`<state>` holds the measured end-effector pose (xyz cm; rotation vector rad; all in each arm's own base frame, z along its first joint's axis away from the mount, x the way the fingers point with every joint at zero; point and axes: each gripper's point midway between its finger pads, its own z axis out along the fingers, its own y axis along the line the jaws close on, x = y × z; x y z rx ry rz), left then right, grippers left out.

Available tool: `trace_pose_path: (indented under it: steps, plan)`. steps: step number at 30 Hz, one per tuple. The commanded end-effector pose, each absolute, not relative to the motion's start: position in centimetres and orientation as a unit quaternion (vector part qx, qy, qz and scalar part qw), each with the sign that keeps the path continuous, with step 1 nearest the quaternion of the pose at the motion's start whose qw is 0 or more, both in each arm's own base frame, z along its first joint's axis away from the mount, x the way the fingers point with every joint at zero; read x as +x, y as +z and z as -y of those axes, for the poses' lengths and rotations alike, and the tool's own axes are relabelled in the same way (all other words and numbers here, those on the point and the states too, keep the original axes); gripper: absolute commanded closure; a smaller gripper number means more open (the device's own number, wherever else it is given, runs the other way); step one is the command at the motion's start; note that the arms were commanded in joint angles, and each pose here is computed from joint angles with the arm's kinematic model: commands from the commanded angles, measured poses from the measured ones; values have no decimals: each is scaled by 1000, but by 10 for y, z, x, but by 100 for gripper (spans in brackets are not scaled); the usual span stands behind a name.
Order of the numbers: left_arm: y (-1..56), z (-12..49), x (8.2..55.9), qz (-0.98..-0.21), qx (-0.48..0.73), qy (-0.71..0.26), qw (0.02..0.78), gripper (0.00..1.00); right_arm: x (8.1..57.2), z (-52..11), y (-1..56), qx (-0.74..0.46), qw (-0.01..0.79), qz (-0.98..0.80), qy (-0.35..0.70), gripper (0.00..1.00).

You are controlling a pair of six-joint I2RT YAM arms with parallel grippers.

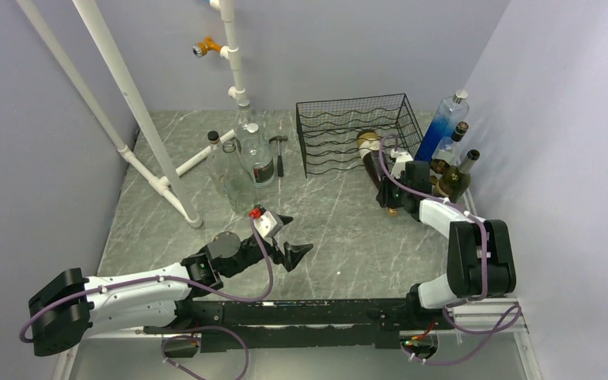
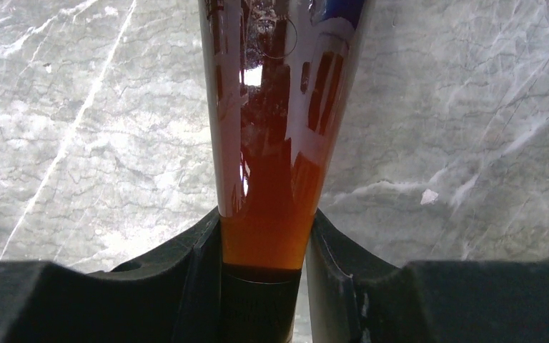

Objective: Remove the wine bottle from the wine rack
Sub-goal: Pick up the wine bottle from the wine rack.

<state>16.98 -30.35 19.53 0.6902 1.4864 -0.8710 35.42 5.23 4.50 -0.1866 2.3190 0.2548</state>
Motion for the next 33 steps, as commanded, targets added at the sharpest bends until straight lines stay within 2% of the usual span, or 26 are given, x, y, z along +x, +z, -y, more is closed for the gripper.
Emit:
trace_pose_path:
  steps: [1, 17, 33]
  plan:
    - [206, 301, 170, -633, 281, -387, 609, 1, 358, -74, 77, -94, 430, -885, 149, 100]
    - [208, 301, 169, -630, 280, -391, 609, 1, 339, -74, 102, -88, 455, -873, 153, 100]
    - [210, 302, 169, -628, 281, -394, 609, 1, 316, -68, 107, -105, 443, -880, 136, 100]
